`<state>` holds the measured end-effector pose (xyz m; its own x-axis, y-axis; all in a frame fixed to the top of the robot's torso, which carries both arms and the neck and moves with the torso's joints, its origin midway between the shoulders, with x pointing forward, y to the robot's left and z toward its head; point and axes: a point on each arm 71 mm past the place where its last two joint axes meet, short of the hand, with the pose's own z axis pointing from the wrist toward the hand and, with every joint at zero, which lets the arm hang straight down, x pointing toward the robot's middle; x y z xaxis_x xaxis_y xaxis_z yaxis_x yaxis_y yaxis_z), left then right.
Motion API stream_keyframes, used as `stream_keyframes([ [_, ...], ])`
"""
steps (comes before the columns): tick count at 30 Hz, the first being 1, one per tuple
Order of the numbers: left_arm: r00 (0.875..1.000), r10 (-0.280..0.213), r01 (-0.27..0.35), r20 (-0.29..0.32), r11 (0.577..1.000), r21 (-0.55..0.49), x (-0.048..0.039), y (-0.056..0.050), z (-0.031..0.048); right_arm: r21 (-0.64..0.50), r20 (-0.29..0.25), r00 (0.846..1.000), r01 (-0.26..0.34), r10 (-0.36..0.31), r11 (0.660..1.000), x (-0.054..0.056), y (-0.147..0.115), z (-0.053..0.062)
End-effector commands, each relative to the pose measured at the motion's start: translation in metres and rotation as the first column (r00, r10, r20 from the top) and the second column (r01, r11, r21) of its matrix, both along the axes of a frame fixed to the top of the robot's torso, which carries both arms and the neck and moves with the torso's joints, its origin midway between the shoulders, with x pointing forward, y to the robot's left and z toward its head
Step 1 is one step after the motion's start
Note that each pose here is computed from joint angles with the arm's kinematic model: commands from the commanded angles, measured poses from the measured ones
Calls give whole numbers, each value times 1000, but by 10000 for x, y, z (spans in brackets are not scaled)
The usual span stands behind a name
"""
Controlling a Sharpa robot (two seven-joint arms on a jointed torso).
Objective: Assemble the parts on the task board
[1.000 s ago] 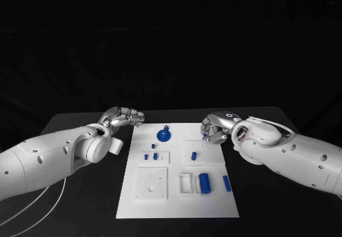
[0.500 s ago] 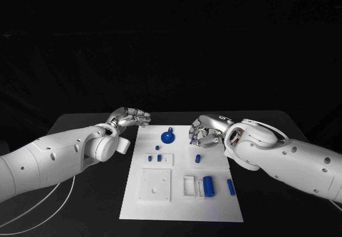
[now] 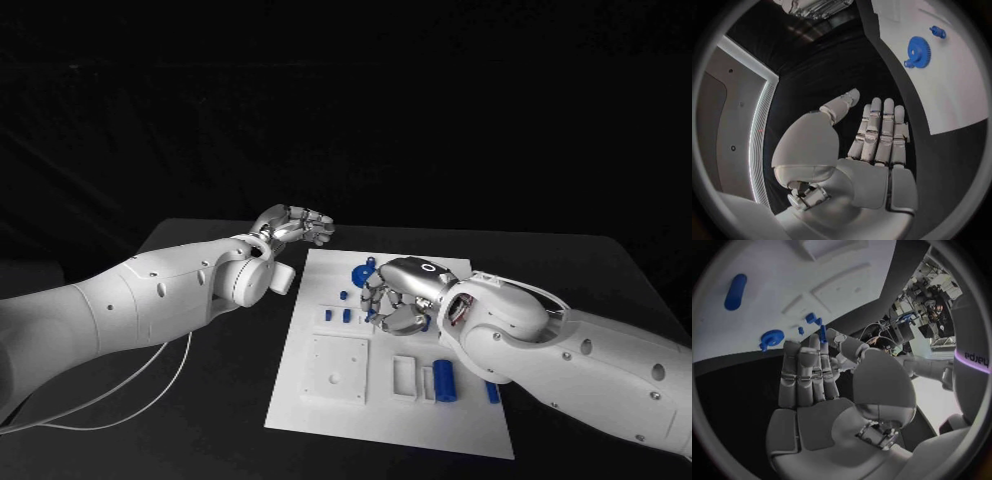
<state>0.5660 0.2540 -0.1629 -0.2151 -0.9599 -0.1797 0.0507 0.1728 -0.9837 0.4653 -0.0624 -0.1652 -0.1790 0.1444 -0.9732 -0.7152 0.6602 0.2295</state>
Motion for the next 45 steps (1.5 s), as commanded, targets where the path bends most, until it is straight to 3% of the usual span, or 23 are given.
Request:
stream_keyframes([
  [1,1000,5,-5,16,1000,-17,11,-29,29,-76,74,996,-45,50,996,-74,73,-78],
  [8,1000,-4,4,18,1000,-19,12,-82,37,-116,59,995,-69,76,991,-168,176,-305],
  [14,1000,-12,13,17,1000,-22,4,-114,41,-126,50,995,-85,92,988,-230,249,-412],
  [24,1000,-18,18,14,1000,-23,0,-127,41,-152,55,994,-89,99,984,-265,290,-484],
  [45,1000,-18,18,11,1000,-22,-2,-110,43,-179,57,994,-79,91,981,-246,259,-518],
])
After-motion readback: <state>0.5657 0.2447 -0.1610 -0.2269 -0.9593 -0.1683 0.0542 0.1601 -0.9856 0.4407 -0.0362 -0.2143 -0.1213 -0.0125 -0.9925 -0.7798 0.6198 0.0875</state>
